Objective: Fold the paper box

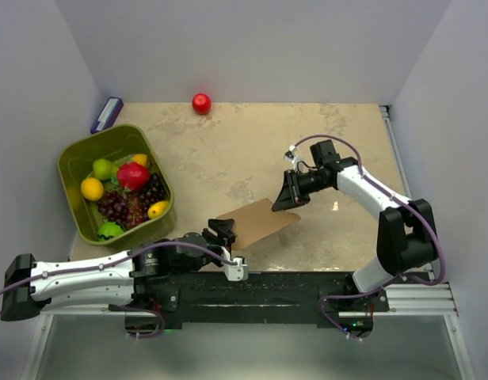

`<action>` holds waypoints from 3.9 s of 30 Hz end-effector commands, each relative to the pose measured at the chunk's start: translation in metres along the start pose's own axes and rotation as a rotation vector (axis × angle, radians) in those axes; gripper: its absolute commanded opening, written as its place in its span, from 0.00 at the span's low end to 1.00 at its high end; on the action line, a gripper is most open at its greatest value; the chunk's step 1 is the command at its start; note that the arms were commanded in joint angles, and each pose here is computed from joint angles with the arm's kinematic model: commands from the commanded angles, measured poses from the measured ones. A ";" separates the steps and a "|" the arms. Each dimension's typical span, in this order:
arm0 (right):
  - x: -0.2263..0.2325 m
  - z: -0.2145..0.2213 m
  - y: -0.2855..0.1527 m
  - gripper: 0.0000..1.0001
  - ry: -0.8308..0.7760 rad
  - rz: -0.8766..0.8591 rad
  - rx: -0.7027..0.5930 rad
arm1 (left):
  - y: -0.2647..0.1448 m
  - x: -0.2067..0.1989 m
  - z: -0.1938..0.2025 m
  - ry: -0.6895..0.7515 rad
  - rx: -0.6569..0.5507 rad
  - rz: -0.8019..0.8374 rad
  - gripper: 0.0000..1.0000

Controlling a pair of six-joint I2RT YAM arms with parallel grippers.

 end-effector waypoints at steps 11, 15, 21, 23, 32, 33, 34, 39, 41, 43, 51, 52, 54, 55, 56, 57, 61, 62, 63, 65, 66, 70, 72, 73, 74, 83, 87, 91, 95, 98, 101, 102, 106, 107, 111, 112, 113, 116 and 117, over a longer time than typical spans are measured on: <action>0.010 -0.016 0.001 0.79 -0.004 -0.103 -0.266 | 0.005 -0.004 -0.024 -0.355 -0.228 0.001 0.37; 0.004 -0.042 0.001 0.84 -0.011 -0.094 -0.409 | 0.010 0.003 -0.020 -0.515 -0.277 0.048 0.33; 0.008 -0.081 -0.029 0.85 -0.086 0.155 -0.695 | 0.014 0.014 0.000 -0.710 -0.248 0.033 0.32; 0.018 -0.084 -0.048 0.86 -0.157 0.239 -0.786 | 0.015 0.020 0.007 -0.750 -0.250 0.028 0.32; 0.040 -0.057 -0.090 0.86 -0.398 0.401 -0.900 | 0.013 0.048 0.029 -0.984 -0.382 0.124 0.33; 0.042 -0.053 -0.091 0.86 -0.412 0.397 -0.897 | 0.012 0.048 0.026 -1.019 -0.413 0.170 0.33; 0.040 -0.046 -0.088 0.86 -0.420 0.390 -0.885 | 0.012 0.048 0.026 -1.031 -0.422 0.189 0.33; 0.043 -0.030 -0.086 0.81 -0.489 0.366 -0.814 | 0.009 0.050 0.025 -1.064 -0.482 0.259 0.33; 0.037 -0.024 -0.085 0.76 -0.475 0.408 -0.767 | 0.009 0.050 0.025 -1.067 -0.490 0.269 0.33; 0.036 -0.020 -0.087 0.73 -0.486 0.426 -0.755 | 0.009 0.050 0.025 -1.074 -0.486 0.273 0.33; 0.056 0.005 -0.096 0.70 -0.532 0.376 -0.757 | 0.011 0.051 0.029 -1.090 -0.475 0.269 0.33; 0.058 0.006 -0.099 0.70 -0.533 0.377 -0.763 | 0.011 0.051 0.029 -1.091 -0.474 0.270 0.33; 0.061 0.010 -0.100 0.70 -0.540 0.370 -0.757 | 0.011 0.051 0.029 -1.094 -0.475 0.276 0.33; 0.062 0.011 -0.099 0.70 -0.547 0.358 -0.747 | 0.011 0.051 0.029 -1.095 -0.475 0.279 0.33; 0.061 0.012 -0.097 0.70 -0.544 0.356 -0.734 | 0.012 0.050 0.029 -1.099 -0.476 0.284 0.33; 0.061 0.013 -0.097 0.69 -0.545 0.350 -0.727 | 0.011 0.050 0.028 -1.097 -0.480 0.292 0.33; 0.058 0.012 -0.091 0.60 -0.538 0.324 -0.678 | 0.011 0.051 0.028 -1.098 -0.482 0.297 0.33; 0.058 0.013 -0.090 0.59 -0.540 0.320 -0.668 | 0.011 0.051 0.028 -1.099 -0.480 0.297 0.32; 0.059 0.014 -0.091 0.59 -0.541 0.318 -0.665 | 0.011 0.051 0.029 -1.102 -0.476 0.293 0.32; 0.060 0.016 -0.091 0.56 -0.540 0.314 -0.657 | 0.012 0.051 0.029 -1.102 -0.474 0.292 0.32; 0.059 0.017 -0.090 0.55 -0.535 0.315 -0.650 | 0.012 0.051 0.029 -1.103 -0.475 0.294 0.32; 0.055 0.018 -0.087 0.50 -0.520 0.313 -0.627 | 0.012 0.051 0.030 -1.101 -0.476 0.295 0.32; 0.053 0.018 -0.085 0.47 -0.510 0.317 -0.618 | 0.011 0.052 0.029 -1.098 -0.477 0.292 0.32; 0.051 0.017 -0.084 0.41 -0.505 0.318 -0.606 | 0.011 0.052 0.030 -1.100 -0.476 0.291 0.32; 0.051 0.018 -0.083 0.40 -0.504 0.317 -0.600 | 0.012 0.052 0.029 -1.099 -0.476 0.293 0.32; 0.052 0.018 -0.080 0.10 -0.496 0.312 -0.580 | 0.013 0.051 0.033 -1.095 -0.453 0.275 0.31; 0.058 0.016 -0.080 0.03 -0.481 0.278 -0.599 | 0.015 0.051 0.037 -1.088 -0.430 0.252 0.29; 0.064 0.014 -0.076 0.00 -0.439 0.245 -0.607 | 0.018 0.049 0.039 -1.085 -0.414 0.251 0.29; 0.070 0.010 -0.075 0.00 -0.399 0.283 -0.637 | 0.020 0.047 0.039 -1.072 -0.382 0.235 0.29; 0.079 0.011 -0.070 0.00 -0.393 0.265 -0.651 | 0.020 0.048 0.038 -1.077 -0.384 0.228 0.29; 0.077 0.014 -0.064 0.00 -0.373 0.282 -0.657 | 0.021 0.048 0.038 -1.088 -0.387 0.228 0.28; 0.073 0.016 -0.060 0.00 -0.364 0.293 -0.649 | 0.020 0.049 0.038 -1.090 -0.390 0.227 0.28; 0.066 0.024 -0.054 0.00 -0.331 0.304 -0.636 | 0.022 0.048 0.038 -1.105 -0.389 0.227 0.27; 0.066 0.025 -0.054 0.00 -0.329 0.304 -0.639 | 0.022 0.048 0.039 -1.109 -0.388 0.228 0.27; 0.055 0.037 -0.046 0.00 -0.276 0.315 -0.629 | 0.024 0.047 0.039 -1.123 -0.391 0.231 0.26; 0.054 0.039 -0.046 0.00 -0.266 0.318 -0.630 | 0.024 0.047 0.039 -1.125 -0.392 0.230 0.26; 0.051 0.043 -0.044 0.00 -0.255 0.317 -0.626 | 0.024 0.047 0.040 -1.130 -0.389 0.227 0.26; 0.048 0.047 -0.041 0.00 -0.224 0.301 -0.638 | 0.024 0.048 0.039 -1.135 -0.398 0.219 0.26; 0.048 0.048 -0.039 0.00 -0.211 0.294 -0.638 | 0.024 0.047 0.040 -1.139 -0.395 0.214 0.26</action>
Point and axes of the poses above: each gripper's point midway between its finger pads, its own y axis out along the fingers, its own x axis along the line the jaws close on, z = x × y, the point moved 7 cm from there along -y, back along the fingers, and after that the axes turned 7 degrees about -y, right-handed, at the moved point
